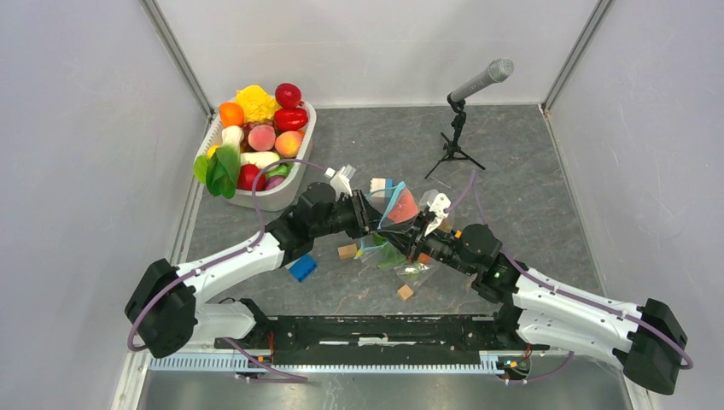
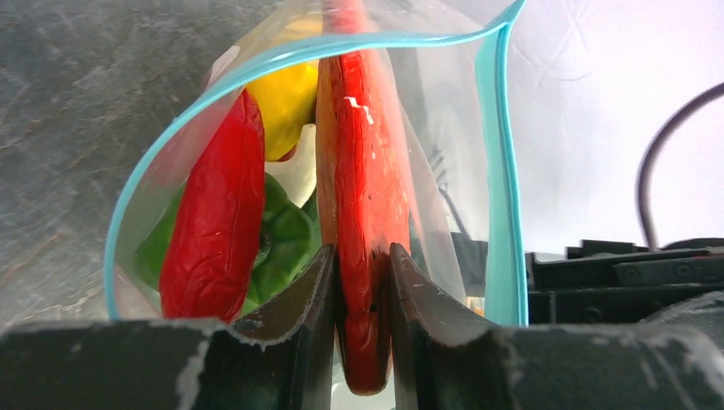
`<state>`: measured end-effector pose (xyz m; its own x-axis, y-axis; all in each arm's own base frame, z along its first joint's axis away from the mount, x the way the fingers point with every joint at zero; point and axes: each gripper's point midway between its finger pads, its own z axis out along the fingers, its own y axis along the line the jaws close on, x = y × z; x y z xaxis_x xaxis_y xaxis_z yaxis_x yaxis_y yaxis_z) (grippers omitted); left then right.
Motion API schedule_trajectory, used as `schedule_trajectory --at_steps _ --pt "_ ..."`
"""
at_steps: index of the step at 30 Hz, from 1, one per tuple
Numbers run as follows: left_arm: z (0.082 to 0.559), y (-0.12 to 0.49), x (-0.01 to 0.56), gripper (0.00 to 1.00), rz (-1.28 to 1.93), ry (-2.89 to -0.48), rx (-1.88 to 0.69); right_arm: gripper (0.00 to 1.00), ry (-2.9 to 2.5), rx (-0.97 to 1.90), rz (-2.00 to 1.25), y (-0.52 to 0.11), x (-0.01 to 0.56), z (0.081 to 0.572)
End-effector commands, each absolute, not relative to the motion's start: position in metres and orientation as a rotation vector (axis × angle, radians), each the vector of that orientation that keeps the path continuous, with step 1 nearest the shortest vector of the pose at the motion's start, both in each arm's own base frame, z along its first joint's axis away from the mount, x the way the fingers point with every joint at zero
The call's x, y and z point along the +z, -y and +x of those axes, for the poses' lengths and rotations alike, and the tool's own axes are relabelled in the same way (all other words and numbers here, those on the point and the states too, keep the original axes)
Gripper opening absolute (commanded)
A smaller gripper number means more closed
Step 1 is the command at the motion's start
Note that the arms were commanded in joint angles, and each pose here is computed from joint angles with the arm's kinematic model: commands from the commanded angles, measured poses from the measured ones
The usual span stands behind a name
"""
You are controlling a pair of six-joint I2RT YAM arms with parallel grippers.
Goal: Place the food in the zip-top bag and seal the zipper
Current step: Place the fake fruit in the zipper food storage bag.
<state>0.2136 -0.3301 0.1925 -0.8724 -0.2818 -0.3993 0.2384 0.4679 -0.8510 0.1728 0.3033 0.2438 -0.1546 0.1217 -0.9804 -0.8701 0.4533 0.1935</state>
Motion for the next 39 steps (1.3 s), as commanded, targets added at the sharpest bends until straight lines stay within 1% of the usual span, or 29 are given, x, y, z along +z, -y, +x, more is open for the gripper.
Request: schedule_trajectory --at_steps 1,5,9,12,16,21,23,26,29,30,31,32,33,34,35,36,37,39 --pt "0.213 0.349 0.251 0.26 -0.029 -2.048 -1.64 0.03 -1.304 1.027 -0.623 -0.295 0.282 0.17" --pt "0.204 0.351 0.249 0.26 0.027 -2.064 -1.644 0.03 -1.302 0.975 -0.507 -0.277 0.284 0.18" --pt "0.19 0.344 0.22 0.26 0.172 -2.181 -1.486 0.03 -1.327 0.918 -0.385 -0.259 0.283 0.193" --pt "0.177 0.335 0.199 0.25 0.285 -2.282 -1.397 0.03 -1.369 0.875 -0.357 -0.255 0.281 0.2" --pt "0.165 0.342 0.201 0.25 0.367 -2.29 -1.452 0.02 -1.366 0.899 -0.374 -0.262 0.284 0.199" --pt "0.168 0.36 0.207 0.24 0.409 -2.292 -1.465 0.02 -1.344 0.942 -0.463 -0.277 0.286 0.191" --pt "0.178 0.364 0.209 0.24 0.366 -2.287 -1.439 0.02 -1.299 0.992 -0.519 -0.283 0.29 0.18" --pt "0.193 0.371 0.215 0.26 0.254 -2.223 -1.462 0.01 -1.223 1.055 -0.587 -0.288 0.297 0.164" --pt "0.201 0.375 0.215 0.35 0.186 -2.196 -1.483 0.01 -1.18 1.064 -0.592 -0.283 0.301 0.159" --pt "0.201 0.376 0.214 0.36 0.178 -2.195 -1.492 0.01 -1.177 1.059 -0.587 -0.281 0.302 0.159" --pt "0.2 0.377 0.213 0.39 0.181 -2.195 -1.499 0.01 -1.178 1.049 -0.579 -0.279 0.302 0.16" --pt "0.201 0.376 0.212 0.44 0.179 -2.196 -1.497 0.01 -1.182 1.037 -0.573 -0.277 0.303 0.161" --pt "0.2 0.376 0.214 0.52 0.183 -2.19 -1.501 0.01 -1.188 1.026 -0.568 -0.276 0.301 0.163" --pt "0.199 0.376 0.217 0.59 0.198 -2.178 -1.506 0.01 -1.197 1.015 -0.562 -0.275 0.3 0.165" --pt "0.198 0.375 0.222 0.62 0.218 -2.159 -1.504 0.01 -1.22 0.999 -0.545 -0.273 0.297 0.168" --pt "0.198 0.372 0.225 0.69 0.227 -2.155 -1.489 0.01 -1.247 0.974 -0.519 -0.27 0.293 0.174" --pt "0.197 0.368 0.23 0.73 0.242 -2.139 -1.468 0.01 -1.273 0.95 -0.497 -0.268 0.289 0.179" --pt "0.198 0.357 0.238 0.8 0.253 -2.117 -1.407 0.0 -1.321 0.9 -0.449 -0.262 0.281 0.189"
